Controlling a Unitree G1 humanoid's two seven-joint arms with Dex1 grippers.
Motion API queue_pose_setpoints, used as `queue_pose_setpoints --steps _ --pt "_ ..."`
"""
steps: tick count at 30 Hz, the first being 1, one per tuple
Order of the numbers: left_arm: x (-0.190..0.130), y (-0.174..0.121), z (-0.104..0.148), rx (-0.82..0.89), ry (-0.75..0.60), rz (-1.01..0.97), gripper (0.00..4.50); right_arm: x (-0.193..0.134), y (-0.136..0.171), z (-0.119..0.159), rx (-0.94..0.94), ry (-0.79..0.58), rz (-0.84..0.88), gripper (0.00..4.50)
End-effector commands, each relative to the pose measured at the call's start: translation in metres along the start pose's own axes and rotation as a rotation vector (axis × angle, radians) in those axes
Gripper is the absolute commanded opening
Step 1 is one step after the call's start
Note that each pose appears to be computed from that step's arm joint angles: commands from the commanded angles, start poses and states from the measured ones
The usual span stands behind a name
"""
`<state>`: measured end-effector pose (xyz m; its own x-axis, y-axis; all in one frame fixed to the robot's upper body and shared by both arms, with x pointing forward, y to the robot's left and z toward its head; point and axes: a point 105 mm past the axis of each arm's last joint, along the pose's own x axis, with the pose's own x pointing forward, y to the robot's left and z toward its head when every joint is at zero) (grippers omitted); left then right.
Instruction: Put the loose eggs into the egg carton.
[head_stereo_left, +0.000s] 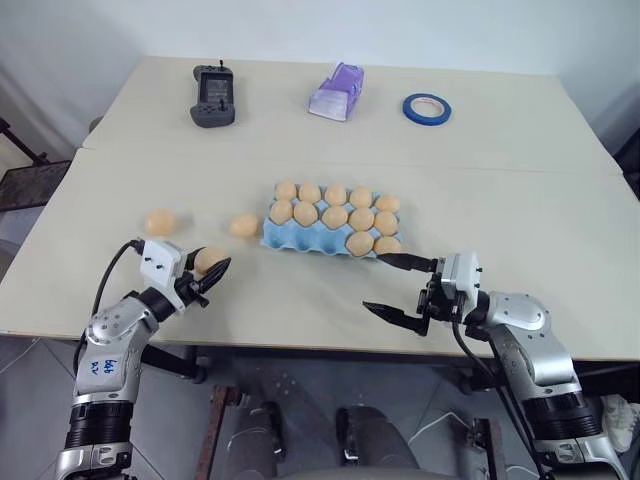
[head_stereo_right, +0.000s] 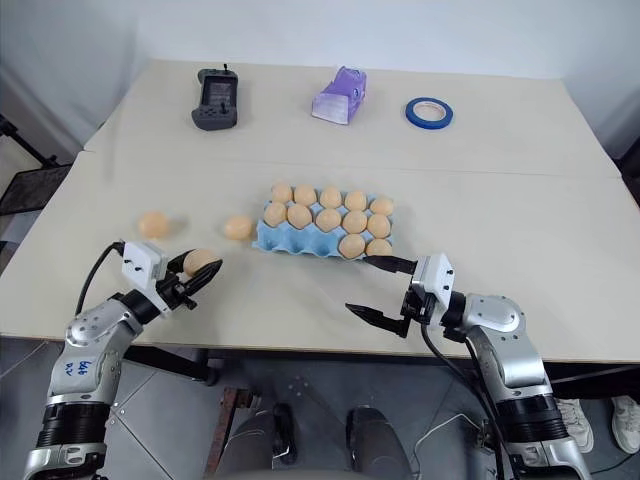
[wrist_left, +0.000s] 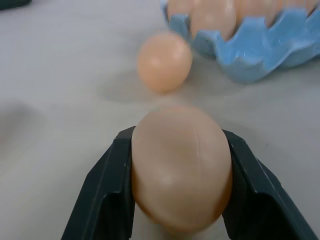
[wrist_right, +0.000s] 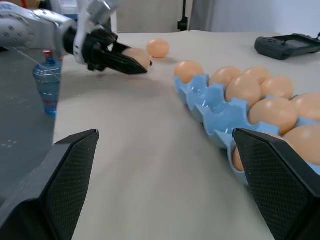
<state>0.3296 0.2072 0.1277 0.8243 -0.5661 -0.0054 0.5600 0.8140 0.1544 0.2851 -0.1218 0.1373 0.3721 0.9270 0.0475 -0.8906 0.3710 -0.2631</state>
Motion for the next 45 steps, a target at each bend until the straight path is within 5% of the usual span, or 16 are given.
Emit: queue_pose_setpoints --steps 1,12,18,24,26,31,45 --pt "0.022 -0.025 0.042 0.045 -0.104 -0.158 2.00 -0.005 -0.007 0.012 -0.058 -0.022 -0.048 4.50" --pt "0.114 -0.091 0.055 0.078 -0.079 -0.536 2.00 -0.025 -0.021 0.011 -0.104 0.014 -0.187 4.50" --pt "0.136 -0.105 0.051 0.045 -0.080 -0.583 2.00 -0.029 -0.019 0.013 -0.110 0.006 -0.237 4.50" --pt "0.143 -0.102 0.049 0.056 -0.087 -0.558 3.61 -0.031 -0.016 0.015 -0.112 0.000 -0.268 4.50" --pt "0.138 -0.096 0.050 0.067 -0.092 -0.548 4.24 -0.031 -0.015 0.016 -0.110 -0.002 -0.273 4.50" --pt "0.113 -0.079 0.051 0.105 -0.099 -0.533 4.24 -0.030 -0.011 0.017 -0.101 -0.005 -0.261 4.50" --pt "-0.036 0.002 0.036 0.154 -0.082 -0.085 4.24 -0.017 -0.017 0.017 -0.070 -0.035 -0.142 4.50"
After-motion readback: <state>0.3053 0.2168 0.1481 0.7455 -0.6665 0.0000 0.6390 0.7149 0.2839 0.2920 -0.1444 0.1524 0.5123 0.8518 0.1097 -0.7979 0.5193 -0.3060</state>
